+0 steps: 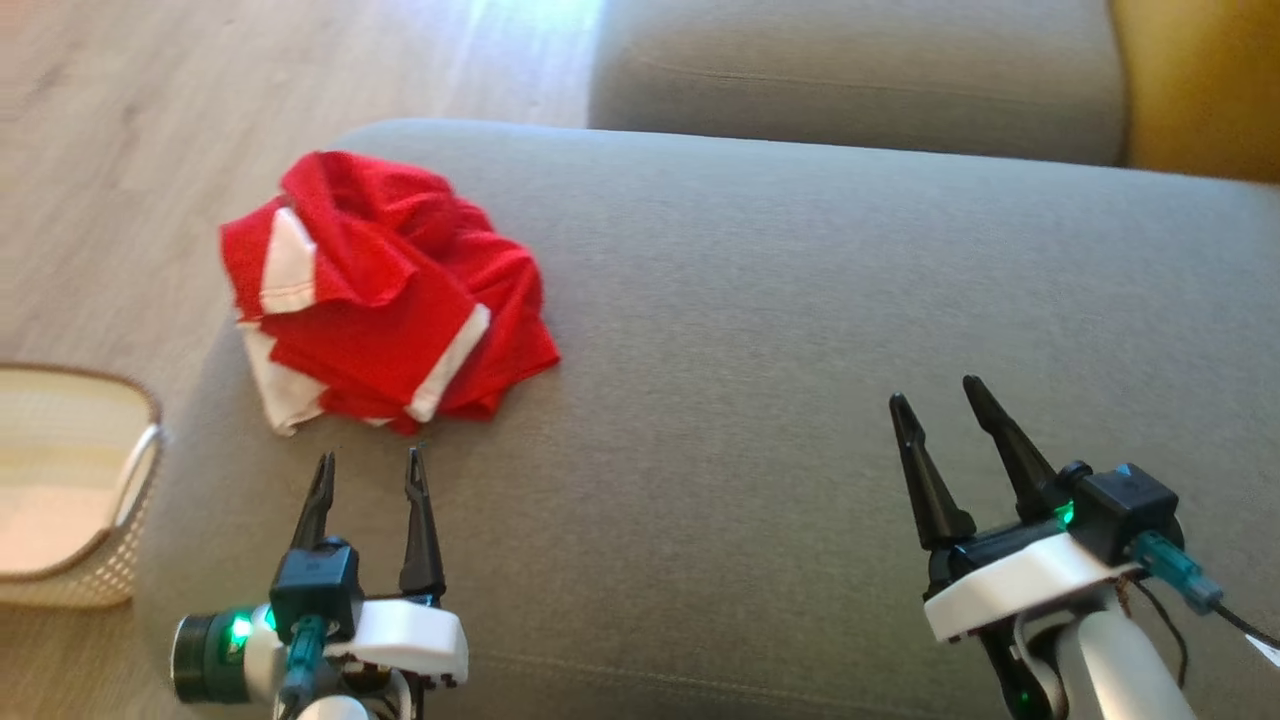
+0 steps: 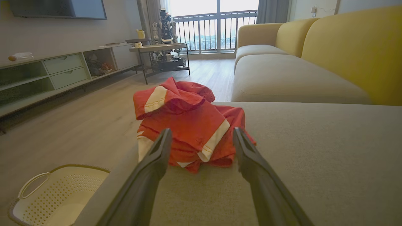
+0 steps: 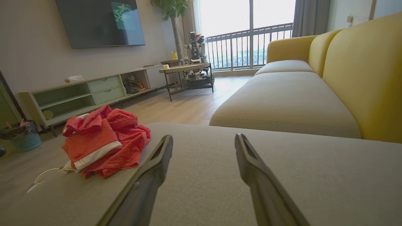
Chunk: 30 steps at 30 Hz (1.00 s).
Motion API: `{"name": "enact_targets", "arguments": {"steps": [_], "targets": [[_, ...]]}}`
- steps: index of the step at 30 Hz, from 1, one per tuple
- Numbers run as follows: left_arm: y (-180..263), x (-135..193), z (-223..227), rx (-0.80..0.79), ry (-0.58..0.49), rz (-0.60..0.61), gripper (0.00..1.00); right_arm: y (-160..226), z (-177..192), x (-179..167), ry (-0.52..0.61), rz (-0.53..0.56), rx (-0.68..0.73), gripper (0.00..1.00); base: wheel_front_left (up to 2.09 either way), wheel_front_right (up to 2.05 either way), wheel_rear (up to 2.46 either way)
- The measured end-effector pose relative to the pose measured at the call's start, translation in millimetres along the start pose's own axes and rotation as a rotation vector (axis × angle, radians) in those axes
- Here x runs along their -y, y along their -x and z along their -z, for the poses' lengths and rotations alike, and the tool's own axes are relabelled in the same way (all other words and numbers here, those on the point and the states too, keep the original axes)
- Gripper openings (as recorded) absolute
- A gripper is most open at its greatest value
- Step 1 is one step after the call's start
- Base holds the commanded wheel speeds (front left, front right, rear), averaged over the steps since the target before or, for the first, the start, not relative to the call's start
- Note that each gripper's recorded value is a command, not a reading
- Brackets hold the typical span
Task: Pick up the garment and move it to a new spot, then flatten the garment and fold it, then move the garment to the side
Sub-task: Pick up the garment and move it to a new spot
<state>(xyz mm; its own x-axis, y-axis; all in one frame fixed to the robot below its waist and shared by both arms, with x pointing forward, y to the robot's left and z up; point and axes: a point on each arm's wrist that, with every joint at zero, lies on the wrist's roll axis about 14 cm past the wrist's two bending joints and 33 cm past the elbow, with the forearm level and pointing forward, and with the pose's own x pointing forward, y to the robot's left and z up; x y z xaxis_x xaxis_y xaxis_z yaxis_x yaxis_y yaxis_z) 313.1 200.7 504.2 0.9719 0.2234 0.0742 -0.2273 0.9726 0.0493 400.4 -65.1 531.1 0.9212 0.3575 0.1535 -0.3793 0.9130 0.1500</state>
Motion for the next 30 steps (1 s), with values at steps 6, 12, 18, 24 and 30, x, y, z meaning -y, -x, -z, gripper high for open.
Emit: {"name": "enact_targets", "arguments": {"steps": [6, 12, 18, 24, 30], "targets": [[15.8, -31.0, 0.6, -0.004, 0.009, -0.1, 1.0, -8.2, 9.0, -30.4, -0.026, -0.088, -0.024, 1.0, 0.0, 0.0, 0.0], [32.8, -57.6, -1.1, 0.004, 0.01, -0.182, 1.0, -12.8, 13.6, -61.3, -0.039, -0.177, -0.039, 1.0, 0.0, 0.0, 0.0], [48.7, -72.2, 5.3, -0.015, 0.012, -0.229, 1.0, -15.5, 13.8, -78.4, -0.046, -0.225, -0.041, 1.0, 0.0, 0.0, 0.0], [48.7, -76.1, 4.9, -0.013, 0.011, -0.239, 1.0, -13.8, 14.3, -78.0, -0.046, -0.224, -0.044, 1.0, 0.0, 0.0, 0.0], [46.0, -81.8, 3.1, -0.008, 0.011, -0.255, 1.0, -11.9, 14.1, -72.4, -0.045, -0.207, -0.044, 1.0, 0.0, 0.0, 0.0]]}}
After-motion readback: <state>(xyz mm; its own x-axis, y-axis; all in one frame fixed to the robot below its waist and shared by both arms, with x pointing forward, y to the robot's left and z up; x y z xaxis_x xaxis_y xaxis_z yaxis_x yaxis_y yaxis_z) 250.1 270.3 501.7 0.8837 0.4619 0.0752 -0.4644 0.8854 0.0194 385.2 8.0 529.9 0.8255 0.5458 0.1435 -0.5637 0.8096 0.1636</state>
